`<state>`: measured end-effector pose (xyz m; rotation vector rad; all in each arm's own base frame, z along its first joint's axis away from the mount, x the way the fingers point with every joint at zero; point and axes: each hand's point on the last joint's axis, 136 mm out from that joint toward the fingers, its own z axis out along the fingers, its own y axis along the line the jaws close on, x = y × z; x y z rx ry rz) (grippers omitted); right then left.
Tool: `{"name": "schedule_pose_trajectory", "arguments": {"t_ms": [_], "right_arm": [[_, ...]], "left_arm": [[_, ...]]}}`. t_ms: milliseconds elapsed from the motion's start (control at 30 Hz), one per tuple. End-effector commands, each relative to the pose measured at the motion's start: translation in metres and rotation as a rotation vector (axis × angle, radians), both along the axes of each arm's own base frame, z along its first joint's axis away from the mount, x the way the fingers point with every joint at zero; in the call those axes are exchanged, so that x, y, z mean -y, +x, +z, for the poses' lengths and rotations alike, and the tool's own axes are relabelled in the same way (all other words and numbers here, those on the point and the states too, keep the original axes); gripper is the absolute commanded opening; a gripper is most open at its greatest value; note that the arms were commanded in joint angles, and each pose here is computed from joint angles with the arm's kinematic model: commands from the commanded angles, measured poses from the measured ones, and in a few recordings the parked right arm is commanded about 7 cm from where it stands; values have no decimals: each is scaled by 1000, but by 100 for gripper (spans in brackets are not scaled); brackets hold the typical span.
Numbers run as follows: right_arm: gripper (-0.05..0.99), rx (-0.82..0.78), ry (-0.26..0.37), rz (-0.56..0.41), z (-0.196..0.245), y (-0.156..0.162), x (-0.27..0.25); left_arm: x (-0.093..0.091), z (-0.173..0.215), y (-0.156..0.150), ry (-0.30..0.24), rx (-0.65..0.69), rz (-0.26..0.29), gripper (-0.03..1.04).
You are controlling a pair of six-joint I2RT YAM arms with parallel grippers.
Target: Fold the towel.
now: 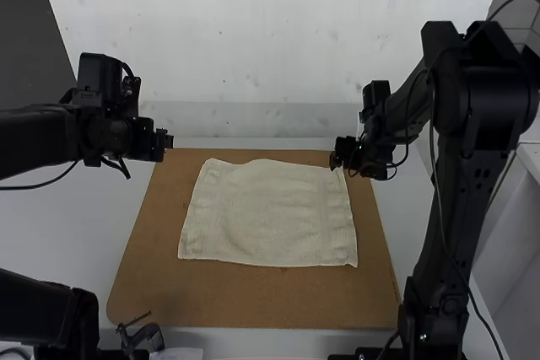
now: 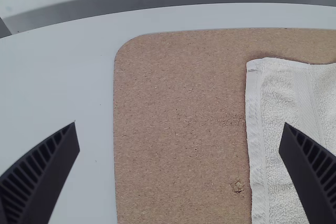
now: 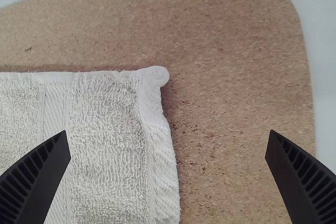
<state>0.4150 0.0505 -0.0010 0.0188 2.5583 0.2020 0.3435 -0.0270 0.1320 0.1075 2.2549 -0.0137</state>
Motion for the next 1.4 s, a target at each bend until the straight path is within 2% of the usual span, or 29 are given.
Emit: {"name": "schedule_pose_trajectory", "arguments": {"t_ms": [0, 100, 300, 567, 767, 833, 967, 1033, 1067, 1367], "right_arm": [[96, 10, -72, -1, -7, 13, -5], [95, -2, -101, -9, -16, 17, -7], [95, -7, -110, -27, -21, 25, -12], [95, -31, -130, -1, -25, 21, -35], [90, -71, -173, 1, -35, 16, -40], [75, -88, -191, -2, -39, 13, -39], [26, -99, -227, -18, -45, 11, -32], [5, -101, -225, -30, -46, 11, -29], [2, -103, -222, -37, -46, 11, -27], [2, -128, -232, -49, -53, 7, -22]], "left_arm": [[2, 9, 6, -4, 30, 7, 98], [2, 8, 6, -1, 37, 9, 98], [1, 3, 5, -1, 41, 8, 98], [1, 0, 3, 1, 45, 8, 98], [2, -4, 2, 0, 40, 1, 98], [2, -7, 1, 1, 34, 0, 98], [6, -16, 2, 4, 6, -9, 97], [9, -21, 3, 9, -12, -18, 97], [12, -25, 4, 11, -25, -25, 97], [53, -52, 48, 38, -136, -89, 96]]}}
